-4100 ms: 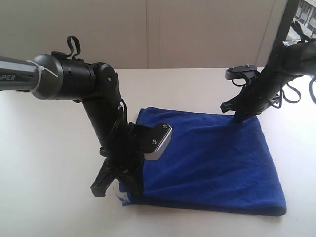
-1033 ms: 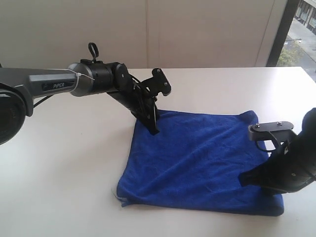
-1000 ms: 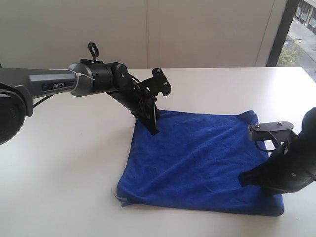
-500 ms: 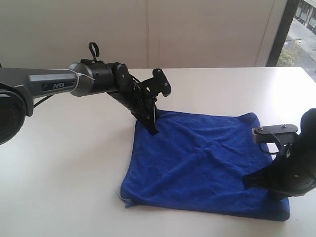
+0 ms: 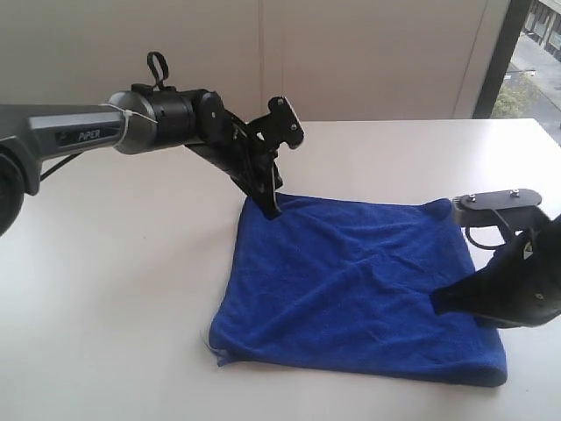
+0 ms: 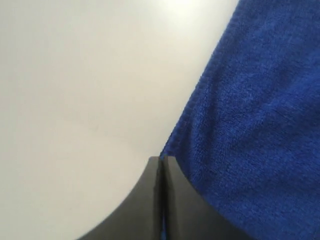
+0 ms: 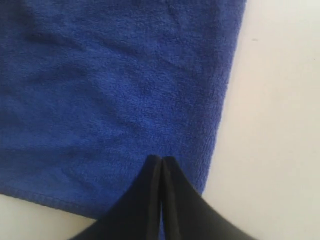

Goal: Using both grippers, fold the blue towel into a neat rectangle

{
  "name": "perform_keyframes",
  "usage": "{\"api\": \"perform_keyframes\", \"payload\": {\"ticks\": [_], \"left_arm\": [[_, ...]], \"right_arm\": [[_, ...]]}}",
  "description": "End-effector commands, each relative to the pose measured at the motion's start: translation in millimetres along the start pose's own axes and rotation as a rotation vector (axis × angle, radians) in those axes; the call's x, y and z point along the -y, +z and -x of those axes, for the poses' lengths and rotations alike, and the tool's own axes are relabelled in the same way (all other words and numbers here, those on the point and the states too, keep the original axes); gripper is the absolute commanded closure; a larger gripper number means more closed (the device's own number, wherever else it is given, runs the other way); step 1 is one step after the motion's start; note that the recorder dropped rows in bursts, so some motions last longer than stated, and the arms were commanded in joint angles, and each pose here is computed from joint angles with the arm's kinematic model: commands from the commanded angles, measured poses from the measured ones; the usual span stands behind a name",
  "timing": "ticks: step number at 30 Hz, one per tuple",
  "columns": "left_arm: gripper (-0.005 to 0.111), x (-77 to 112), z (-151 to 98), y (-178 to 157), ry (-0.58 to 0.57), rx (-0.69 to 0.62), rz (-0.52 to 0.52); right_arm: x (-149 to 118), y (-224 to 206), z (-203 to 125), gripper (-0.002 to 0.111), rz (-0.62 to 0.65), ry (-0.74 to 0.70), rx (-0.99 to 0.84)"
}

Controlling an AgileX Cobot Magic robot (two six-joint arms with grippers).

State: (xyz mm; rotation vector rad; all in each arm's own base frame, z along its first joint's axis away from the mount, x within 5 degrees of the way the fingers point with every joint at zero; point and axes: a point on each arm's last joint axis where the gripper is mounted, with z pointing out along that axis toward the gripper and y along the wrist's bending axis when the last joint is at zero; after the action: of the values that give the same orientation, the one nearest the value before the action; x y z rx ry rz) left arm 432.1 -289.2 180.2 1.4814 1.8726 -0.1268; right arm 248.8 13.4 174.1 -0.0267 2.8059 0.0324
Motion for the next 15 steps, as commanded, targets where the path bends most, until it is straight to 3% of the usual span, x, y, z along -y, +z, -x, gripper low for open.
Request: {"api": "perform_keyframes", "payload": {"ticks": [1, 15], "left_arm": [[0.107, -0.5, 3.8, -6.2, -0.041, 0.014, -0.008], [0.107, 8.1, -16.0, 22.2, -0.029, -0.036, -0.025]], "right_arm": [[-2.6, 8.6, -9.1, 0.108, 0.028, -0.010, -0.048], [-2.7, 23.4, -23.3, 0.108, 0.032, -0.001, -0.173]]}}
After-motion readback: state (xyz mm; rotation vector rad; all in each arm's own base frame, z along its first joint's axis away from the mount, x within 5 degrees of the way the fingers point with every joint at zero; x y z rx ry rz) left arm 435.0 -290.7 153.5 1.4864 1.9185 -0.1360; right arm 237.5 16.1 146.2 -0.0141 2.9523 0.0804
